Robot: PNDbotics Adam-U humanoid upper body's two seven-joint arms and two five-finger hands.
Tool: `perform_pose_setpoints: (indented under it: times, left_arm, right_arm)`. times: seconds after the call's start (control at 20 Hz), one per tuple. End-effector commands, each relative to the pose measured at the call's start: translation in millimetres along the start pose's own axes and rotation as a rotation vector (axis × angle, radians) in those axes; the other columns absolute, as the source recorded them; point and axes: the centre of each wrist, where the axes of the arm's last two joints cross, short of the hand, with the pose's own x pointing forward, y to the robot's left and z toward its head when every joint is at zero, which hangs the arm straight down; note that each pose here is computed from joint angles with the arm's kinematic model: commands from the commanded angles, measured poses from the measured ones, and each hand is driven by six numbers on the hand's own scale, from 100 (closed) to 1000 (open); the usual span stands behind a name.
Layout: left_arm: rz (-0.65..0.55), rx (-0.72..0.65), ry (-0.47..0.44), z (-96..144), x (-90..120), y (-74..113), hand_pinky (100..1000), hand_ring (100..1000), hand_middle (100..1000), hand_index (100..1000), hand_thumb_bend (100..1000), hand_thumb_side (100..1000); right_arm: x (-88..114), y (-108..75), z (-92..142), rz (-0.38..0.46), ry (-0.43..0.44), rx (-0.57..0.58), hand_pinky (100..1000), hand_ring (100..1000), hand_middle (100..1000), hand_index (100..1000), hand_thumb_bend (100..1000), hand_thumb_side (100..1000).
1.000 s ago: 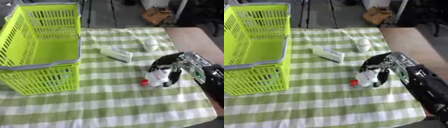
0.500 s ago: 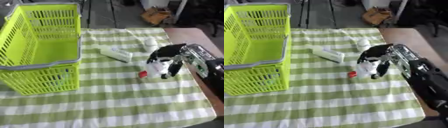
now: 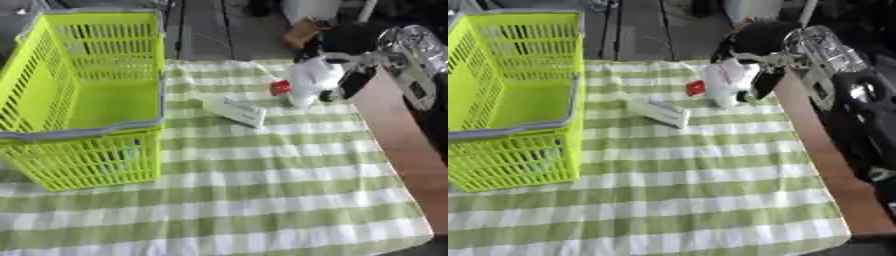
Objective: Pick up objects on the table and place them in the box.
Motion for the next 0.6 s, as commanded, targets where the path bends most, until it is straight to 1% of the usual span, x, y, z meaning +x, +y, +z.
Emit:
perform_pose_setpoints:
  times: [0.05,0.25,0.4,0.5,0.6]
  left_arm:
    - [-0.005,-0.015,-0.021,-3.7,6.7,0.9,713,896,865,813,297,878]
    - [0.002,-0.022,-0.013,-2.5,6.0,-0.2,713,897,865,813,296,877]
    - [0.005,-0.025,-0.010,-2.2,5.8,-0.7,713,897,866,813,296,877]
    - [0.007,-0.028,-0.009,-2.1,5.7,-1.2,713,897,866,813,296,877]
    - [0.011,-0.033,-0.007,-2.1,5.6,-2.1,713,897,866,813,295,877]
  right_arm:
    - [1.3,-28.1,-7.4,0.045,0.018,-0.122,551,562,526,562,347,216]
    - [27.1,-47.9,-35.6,0.100,-0.044,-0.266,568,577,539,572,335,229]
    - [45.1,-59.6,-50.9,0.154,-0.108,-0.330,576,585,546,574,327,231]
    - [53.4,-64.7,-57.4,0.179,-0.140,-0.357,581,589,551,576,324,233]
    - [67.2,-74.0,-65.4,0.204,-0.190,-0.400,589,598,560,579,314,239]
